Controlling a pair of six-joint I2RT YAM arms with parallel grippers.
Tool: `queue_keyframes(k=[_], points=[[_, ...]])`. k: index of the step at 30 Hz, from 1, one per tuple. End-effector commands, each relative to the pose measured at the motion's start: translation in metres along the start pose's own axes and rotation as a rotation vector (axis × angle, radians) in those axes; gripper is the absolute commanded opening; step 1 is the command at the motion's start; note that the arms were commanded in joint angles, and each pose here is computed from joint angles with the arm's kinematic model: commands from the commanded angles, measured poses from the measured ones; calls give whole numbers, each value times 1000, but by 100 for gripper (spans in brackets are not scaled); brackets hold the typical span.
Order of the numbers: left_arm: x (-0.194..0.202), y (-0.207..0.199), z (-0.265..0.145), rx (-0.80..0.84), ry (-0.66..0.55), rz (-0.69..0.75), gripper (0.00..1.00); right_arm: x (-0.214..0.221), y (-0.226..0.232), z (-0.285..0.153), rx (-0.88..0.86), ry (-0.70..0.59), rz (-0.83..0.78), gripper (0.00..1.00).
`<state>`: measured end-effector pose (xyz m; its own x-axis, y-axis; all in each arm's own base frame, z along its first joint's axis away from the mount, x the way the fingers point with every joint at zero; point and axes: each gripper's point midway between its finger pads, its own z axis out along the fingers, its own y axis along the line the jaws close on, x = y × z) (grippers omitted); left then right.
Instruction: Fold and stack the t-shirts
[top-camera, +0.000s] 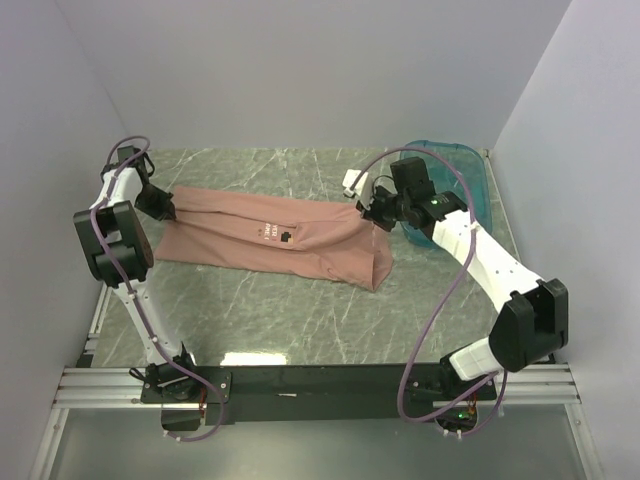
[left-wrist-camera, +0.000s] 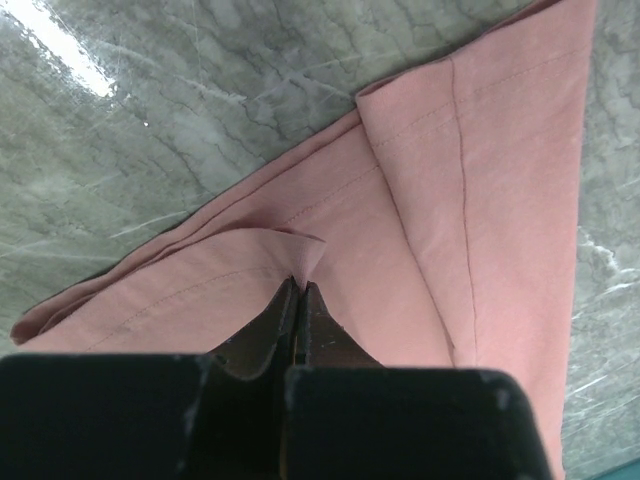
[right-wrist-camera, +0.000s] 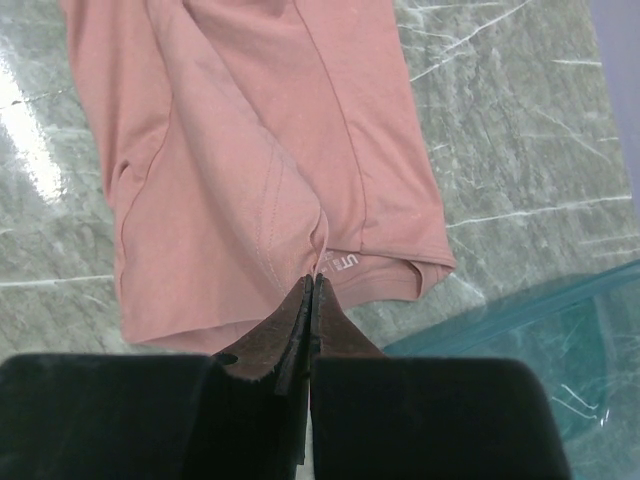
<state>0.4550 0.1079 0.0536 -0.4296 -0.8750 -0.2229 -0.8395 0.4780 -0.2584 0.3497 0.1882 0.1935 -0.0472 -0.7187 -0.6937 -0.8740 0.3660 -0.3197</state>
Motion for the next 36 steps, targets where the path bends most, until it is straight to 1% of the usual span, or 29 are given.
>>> queue_keyframes(k=[1, 4, 8, 14, 20, 23, 24, 25, 26, 27, 32, 34, 36], points=[[-13, -7, -3, 7, -42, -6, 1, -18, -18, -3, 38, -37, 3, 0], [-12, -7, -2, 10, -37, -5, 1, -18, -21, 0, 34, -31, 7, 0], [-13, -11, -4, 32, -38, 4, 4, -18, -23, 4, 29, -26, 10, 0], [-15, -14, -10, 72, -45, 14, 11, -17, -25, 8, 26, -17, 12, 0], [-13, -13, -11, 111, -34, 11, 12, -18, -28, 11, 27, -14, 11, 0], [-13, -14, -14, 140, -33, 19, 14, -19, -29, 13, 25, -12, 9, 0], [-12, -15, -15, 149, -33, 22, 19, -20, -32, 13, 29, -14, 9, 0], [-15, -18, -20, 168, -49, 32, 21, -21, -33, 13, 31, -14, 8, 0], [-13, -18, -21, 184, -39, 35, 25, -20, -33, 16, 28, -8, 9, 0], [-12, -19, -22, 198, -37, 39, 30, -23, -36, 16, 32, -12, 7, 0], [-17, -23, -46, 274, -66, 47, 39, -21, -44, 27, 24, 9, 12, 0], [-24, -29, -64, 328, -100, 52, 46, -26, -49, 28, 31, 7, 6, 0], [-24, -31, -72, 368, -110, 60, 49, -26, -55, 34, 32, 16, 7, 0]])
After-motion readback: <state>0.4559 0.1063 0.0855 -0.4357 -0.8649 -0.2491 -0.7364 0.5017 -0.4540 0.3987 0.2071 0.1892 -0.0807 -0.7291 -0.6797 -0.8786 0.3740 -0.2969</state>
